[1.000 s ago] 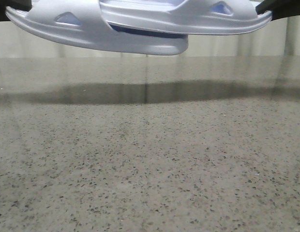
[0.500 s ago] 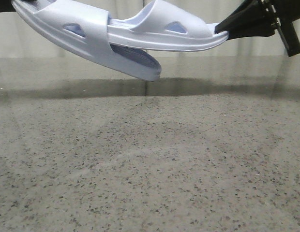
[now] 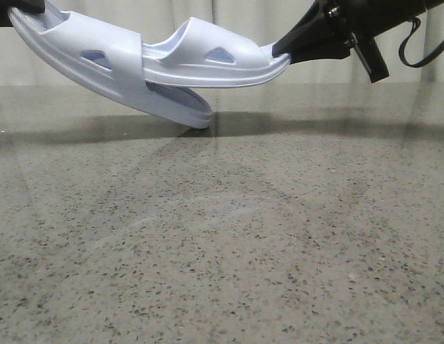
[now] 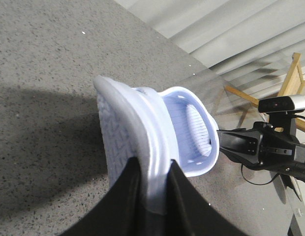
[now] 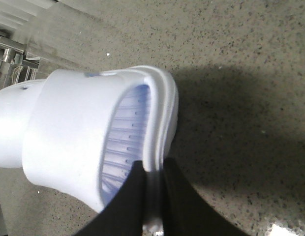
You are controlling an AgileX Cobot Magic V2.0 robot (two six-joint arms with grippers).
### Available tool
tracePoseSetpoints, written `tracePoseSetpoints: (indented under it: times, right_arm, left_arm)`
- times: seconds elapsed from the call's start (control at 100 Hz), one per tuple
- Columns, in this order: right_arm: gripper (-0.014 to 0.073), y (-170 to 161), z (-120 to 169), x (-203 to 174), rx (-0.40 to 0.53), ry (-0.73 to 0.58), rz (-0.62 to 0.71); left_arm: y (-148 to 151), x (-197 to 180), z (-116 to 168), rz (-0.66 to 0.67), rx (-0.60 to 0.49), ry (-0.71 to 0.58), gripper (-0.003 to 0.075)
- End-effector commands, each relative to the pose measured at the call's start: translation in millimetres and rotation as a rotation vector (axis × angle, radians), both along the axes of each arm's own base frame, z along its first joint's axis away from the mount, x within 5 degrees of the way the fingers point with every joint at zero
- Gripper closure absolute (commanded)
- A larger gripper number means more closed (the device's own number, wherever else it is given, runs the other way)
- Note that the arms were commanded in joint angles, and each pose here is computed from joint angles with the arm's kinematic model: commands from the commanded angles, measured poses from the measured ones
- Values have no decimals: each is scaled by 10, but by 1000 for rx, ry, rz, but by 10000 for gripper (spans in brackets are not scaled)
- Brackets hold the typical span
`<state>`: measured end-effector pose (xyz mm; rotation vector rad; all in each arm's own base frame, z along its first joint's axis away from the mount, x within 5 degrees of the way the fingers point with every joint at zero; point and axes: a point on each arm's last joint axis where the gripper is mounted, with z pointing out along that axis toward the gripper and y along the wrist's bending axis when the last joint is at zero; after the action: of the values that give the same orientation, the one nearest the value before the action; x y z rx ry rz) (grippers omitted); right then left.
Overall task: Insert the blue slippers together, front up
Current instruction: 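Bring the right gripper's slipper over the left gripper's slipper, stacking them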
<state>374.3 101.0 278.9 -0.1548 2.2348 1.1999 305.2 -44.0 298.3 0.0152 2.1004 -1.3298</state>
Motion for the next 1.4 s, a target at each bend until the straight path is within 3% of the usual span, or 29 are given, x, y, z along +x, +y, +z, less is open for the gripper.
tracePoseSetpoints:
  times: [0.0,0.11,0.32,0.69,0.91,1.13,1.39]
  right_arm:
    - [701,266,400,-216,165,-51,189]
    - [683,189,384,-210,147,-48,193]
    - [522,-113,375,-194,153,-9,183]
    - [503,-621,406,-204,191,6,146]
    - [344,-677,426,-209,189,-2,131]
    - [342,-677,426,-209,189,-2,131]
    - [342,-677,421,-211,184,0,132]
  left_arm:
    - [-189,-172,274,-196,-140,-51,705]
    - [-169,-167,274,-189,-140,-52,705]
    - [-54,-145,275,-148,-141,-55,705]
    - [-7,-118,280,-110,-144,-59,705]
    - [-27,-112,276,-107,-140,-58,705]
    - [-191,-91,219,-108,-79,-50,705]
    - [-275,61,-70,-74,38,14,704]
